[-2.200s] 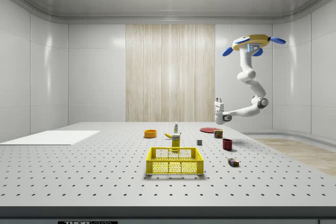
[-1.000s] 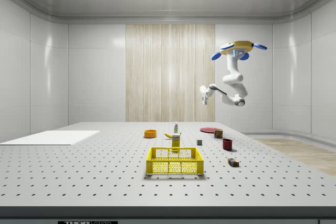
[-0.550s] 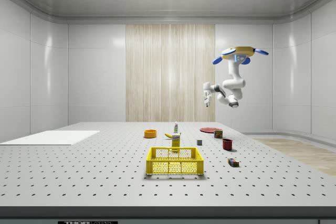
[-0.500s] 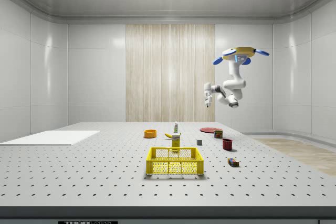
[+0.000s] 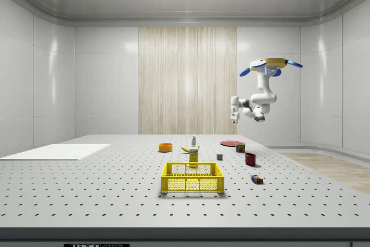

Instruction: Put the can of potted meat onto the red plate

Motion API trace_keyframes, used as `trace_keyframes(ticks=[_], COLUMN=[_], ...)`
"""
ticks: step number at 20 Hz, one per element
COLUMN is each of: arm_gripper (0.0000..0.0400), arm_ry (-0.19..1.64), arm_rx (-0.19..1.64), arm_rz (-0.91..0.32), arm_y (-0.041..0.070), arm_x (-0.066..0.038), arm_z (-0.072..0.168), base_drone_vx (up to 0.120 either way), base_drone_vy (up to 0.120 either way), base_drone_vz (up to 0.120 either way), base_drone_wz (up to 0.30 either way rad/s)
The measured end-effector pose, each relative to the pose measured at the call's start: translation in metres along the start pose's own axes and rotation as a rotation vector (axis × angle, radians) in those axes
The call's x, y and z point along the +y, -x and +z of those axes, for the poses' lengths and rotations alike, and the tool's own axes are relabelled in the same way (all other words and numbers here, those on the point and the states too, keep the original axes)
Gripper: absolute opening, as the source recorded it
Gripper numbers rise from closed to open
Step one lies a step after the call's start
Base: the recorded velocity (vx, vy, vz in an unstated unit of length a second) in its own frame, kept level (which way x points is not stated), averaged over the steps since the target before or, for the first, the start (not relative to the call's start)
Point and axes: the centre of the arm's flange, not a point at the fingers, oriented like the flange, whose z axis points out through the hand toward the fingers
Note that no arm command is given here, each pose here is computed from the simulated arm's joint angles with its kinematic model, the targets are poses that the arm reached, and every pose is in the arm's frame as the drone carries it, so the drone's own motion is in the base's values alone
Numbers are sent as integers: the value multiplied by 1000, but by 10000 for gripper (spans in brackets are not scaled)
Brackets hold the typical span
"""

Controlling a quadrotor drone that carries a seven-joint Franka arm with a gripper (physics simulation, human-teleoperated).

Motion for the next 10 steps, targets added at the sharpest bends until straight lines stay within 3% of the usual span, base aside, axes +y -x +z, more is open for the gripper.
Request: trace_keyframes(ticks=[10], arm_gripper=[400], arm_ry=[10], arm_rx=[11], arm_rz=[0], arm_y=[1], arm_x=[-1], arm_z=[0], base_drone_vx=[-120], base_drone_vy=[0], base_drone_vz=[-120], base_drone_wz=[0])
